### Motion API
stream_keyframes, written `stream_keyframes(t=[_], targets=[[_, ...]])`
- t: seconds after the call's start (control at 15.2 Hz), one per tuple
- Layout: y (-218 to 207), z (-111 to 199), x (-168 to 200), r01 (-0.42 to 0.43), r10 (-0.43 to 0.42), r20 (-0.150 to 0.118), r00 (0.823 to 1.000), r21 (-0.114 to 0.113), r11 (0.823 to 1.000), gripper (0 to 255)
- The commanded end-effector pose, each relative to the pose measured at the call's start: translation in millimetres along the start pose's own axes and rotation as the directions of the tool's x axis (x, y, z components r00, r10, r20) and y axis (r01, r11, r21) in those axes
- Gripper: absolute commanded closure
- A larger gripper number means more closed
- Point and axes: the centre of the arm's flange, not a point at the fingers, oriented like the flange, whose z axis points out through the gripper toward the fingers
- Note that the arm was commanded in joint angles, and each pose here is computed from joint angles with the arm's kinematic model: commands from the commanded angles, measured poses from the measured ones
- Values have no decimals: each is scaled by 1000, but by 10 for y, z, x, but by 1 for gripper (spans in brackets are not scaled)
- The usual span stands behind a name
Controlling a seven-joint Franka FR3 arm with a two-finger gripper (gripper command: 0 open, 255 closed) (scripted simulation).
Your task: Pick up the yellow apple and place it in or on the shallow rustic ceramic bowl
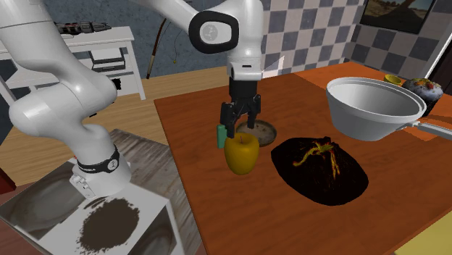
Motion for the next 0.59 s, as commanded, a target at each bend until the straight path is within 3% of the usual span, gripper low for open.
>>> stream_keyframes(t=[0.0,0.07,0.53], targets=[[0,0,0,0,0,0,1000,0,1000,0],[0,0,0,0,0,0,1000,0,1000,255],[0,0,0,0,0,0,1000,0,1000,255]])
